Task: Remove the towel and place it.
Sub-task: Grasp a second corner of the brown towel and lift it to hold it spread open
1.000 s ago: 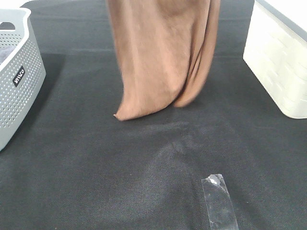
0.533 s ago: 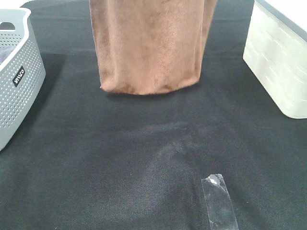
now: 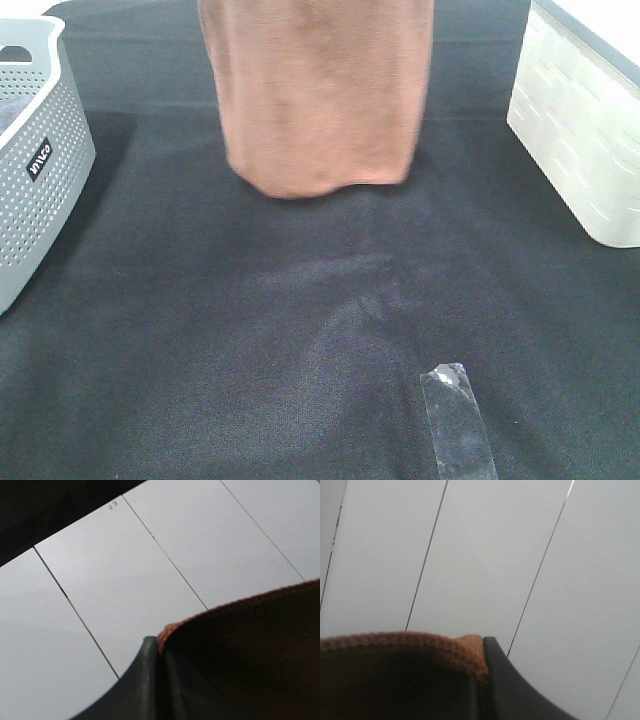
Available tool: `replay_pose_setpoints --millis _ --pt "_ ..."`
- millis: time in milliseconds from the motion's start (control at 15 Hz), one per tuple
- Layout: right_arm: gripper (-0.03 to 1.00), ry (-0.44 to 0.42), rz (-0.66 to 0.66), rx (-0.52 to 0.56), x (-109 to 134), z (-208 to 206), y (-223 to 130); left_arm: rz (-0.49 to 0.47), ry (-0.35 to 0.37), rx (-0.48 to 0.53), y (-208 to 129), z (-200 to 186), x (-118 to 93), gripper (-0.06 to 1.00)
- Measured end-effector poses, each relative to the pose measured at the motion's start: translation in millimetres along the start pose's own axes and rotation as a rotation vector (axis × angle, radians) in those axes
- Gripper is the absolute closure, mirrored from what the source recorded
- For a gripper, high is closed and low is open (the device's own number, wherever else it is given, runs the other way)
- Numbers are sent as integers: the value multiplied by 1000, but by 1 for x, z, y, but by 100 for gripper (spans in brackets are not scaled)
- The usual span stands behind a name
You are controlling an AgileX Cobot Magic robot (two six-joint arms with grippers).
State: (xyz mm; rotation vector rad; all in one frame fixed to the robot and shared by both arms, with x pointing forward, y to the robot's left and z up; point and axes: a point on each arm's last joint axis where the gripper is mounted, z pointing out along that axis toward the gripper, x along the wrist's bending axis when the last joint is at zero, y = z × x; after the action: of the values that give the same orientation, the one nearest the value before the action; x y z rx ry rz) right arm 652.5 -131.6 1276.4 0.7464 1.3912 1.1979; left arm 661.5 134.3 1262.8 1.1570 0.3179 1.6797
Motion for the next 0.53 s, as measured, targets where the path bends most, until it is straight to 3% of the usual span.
replay_pose_setpoints --millis 200,400,533 --pt "97 -25 54 -91 -10 26 -15 -21 67 -46 -37 22 -14 94" --pt "97 -12 103 -178 -9 41 -22 -82 151 -116 -52 43 0 94" --pt "97 -15 117 -185 -12 44 -24 -91 148 -115 -58 48 -2 94"
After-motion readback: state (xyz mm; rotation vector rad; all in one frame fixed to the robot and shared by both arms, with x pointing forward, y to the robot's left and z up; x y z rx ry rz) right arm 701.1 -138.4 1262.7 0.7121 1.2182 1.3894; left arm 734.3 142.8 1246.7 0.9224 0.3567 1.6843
